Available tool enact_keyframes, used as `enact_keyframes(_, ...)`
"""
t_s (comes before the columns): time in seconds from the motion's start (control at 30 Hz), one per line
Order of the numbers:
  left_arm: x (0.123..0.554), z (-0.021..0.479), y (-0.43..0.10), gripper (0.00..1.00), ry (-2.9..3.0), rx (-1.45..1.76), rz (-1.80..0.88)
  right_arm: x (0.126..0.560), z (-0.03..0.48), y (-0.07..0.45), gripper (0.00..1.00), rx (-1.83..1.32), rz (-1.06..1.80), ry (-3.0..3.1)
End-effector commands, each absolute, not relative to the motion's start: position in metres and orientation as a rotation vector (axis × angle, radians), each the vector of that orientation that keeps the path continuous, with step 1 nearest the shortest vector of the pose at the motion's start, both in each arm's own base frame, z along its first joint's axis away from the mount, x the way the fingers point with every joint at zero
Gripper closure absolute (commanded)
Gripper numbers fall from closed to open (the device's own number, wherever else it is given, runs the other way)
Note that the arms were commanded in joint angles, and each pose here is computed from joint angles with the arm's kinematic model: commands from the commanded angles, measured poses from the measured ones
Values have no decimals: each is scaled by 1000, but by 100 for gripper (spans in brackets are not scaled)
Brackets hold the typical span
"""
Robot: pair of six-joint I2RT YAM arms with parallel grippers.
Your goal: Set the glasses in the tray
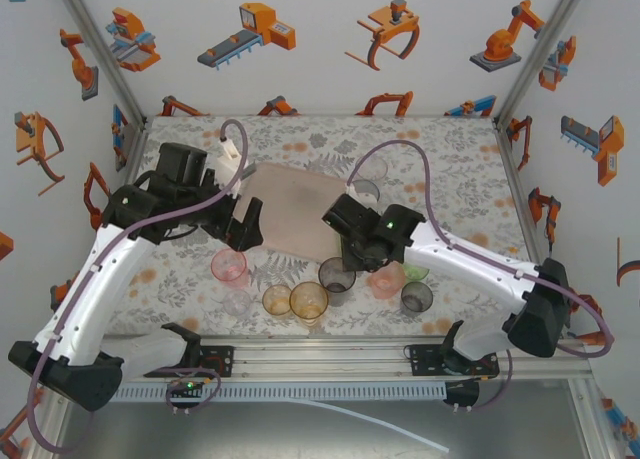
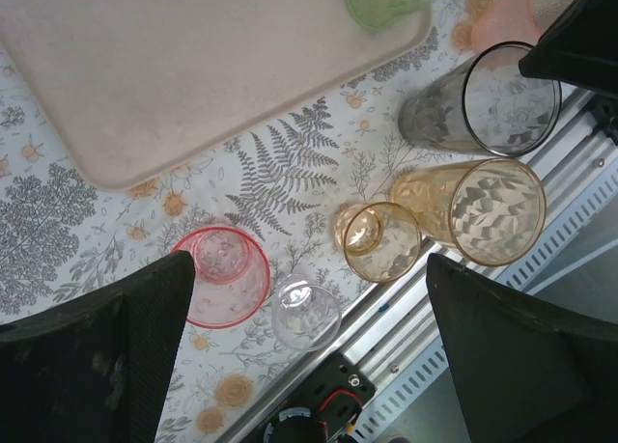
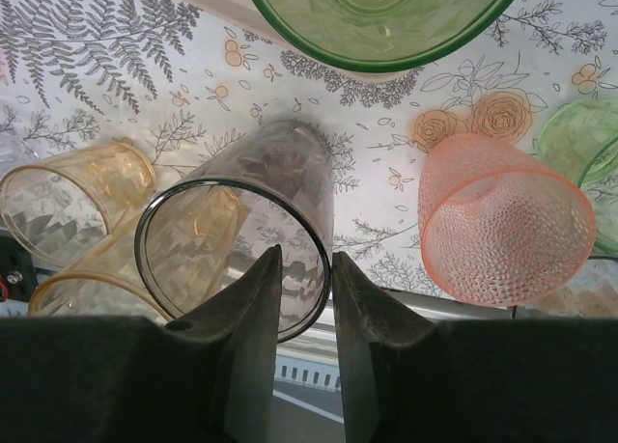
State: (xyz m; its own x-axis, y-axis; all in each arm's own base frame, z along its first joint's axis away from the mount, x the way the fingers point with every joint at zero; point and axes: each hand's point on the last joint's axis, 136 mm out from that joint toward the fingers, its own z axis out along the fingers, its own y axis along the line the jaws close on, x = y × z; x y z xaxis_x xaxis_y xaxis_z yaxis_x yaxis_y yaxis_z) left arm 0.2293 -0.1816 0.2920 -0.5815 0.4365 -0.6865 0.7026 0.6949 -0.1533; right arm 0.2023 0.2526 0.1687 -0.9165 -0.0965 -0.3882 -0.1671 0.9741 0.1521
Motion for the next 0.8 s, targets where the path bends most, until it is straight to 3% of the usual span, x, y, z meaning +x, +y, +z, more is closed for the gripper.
enact_keyframes(0.0, 222, 298, -177, 3, 2270, 847, -565, 199, 163, 250, 71, -197, 207, 2756)
enact_keyframes(0.57, 222, 296, -175, 3, 2276, 832, -586, 204, 147, 241, 80, -248, 39, 2767)
enact_keyframes(0.77, 223, 296, -175, 3, 2278, 825, -588, 205, 150, 239, 89, -257, 27, 2756)
